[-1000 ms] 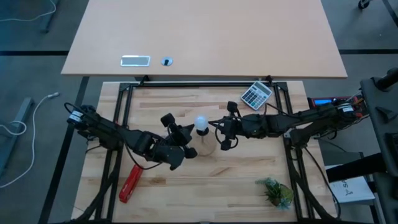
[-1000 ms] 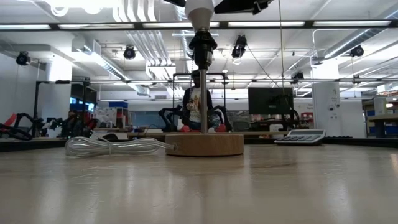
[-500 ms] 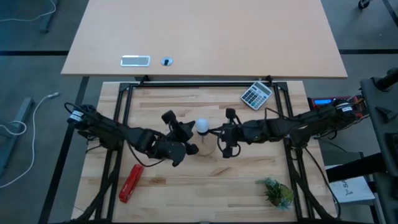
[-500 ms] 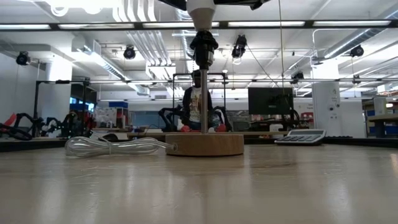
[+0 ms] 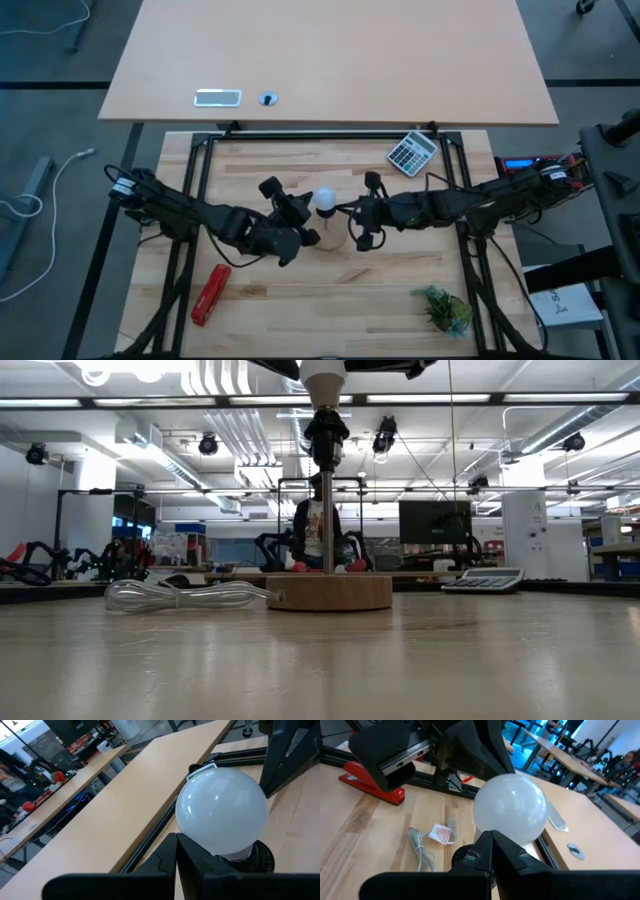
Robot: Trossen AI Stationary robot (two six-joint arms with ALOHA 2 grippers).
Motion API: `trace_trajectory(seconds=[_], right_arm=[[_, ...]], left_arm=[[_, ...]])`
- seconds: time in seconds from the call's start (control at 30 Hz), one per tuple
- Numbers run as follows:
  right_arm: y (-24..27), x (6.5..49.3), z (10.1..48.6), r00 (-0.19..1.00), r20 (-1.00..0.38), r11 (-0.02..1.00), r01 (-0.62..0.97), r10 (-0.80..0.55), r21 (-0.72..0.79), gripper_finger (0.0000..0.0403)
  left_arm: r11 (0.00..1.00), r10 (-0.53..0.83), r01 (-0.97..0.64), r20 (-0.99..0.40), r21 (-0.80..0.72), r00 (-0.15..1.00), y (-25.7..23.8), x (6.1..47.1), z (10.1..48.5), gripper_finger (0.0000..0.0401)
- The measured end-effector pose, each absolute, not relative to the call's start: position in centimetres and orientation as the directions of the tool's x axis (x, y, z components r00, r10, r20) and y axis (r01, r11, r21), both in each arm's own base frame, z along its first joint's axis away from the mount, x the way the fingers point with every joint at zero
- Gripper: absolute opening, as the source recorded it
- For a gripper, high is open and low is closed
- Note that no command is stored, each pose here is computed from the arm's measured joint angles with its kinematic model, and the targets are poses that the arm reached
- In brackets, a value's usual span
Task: Screw lightbulb
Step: Insert the lightbulb into the brown lamp
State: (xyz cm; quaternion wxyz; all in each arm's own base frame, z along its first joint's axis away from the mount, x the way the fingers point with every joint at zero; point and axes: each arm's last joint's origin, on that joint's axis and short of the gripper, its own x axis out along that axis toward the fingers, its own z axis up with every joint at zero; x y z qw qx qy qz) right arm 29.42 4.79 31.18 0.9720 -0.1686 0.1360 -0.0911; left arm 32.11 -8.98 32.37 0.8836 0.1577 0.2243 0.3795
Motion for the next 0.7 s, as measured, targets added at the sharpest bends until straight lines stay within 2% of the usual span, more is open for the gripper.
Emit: trace_trajectory(seconds=[0.17, 0.27, 0.47, 0.7], right_arm=[[4.6, 28.6, 31.5, 0.937, -0.255, 0.936, 0.150, -0.237, -0.318, 0.0000], [4.4, 28.4, 31.6, 0.921, -0.257, 0.921, 0.201, -0.294, -0.333, 0.0000], [3.7, 28.6, 31.7, 0.915, -0.240, 0.909, 0.230, -0.324, -0.349, 0.0000], [3.7, 28.9, 31.7, 0.919, -0.228, 0.904, 0.227, -0.323, -0.363, 0.0000]], left_arm=[[0.665, 0.737, -0.602, -0.255, 0.443, 0.626, -9.7, 31.1, 33.2, 0.0001], [0.699, 0.706, -0.590, -0.255, 0.404, 0.661, -10.5, 30.4, 33.8, 0.0001], [0.776, 0.624, -0.524, -0.311, 0.350, 0.717, -11.3, 30.4, 33.6, 0.0001], [0.749, 0.656, -0.542, -0.312, 0.381, 0.687, -10.7, 31.3, 32.8, 0.0001]])
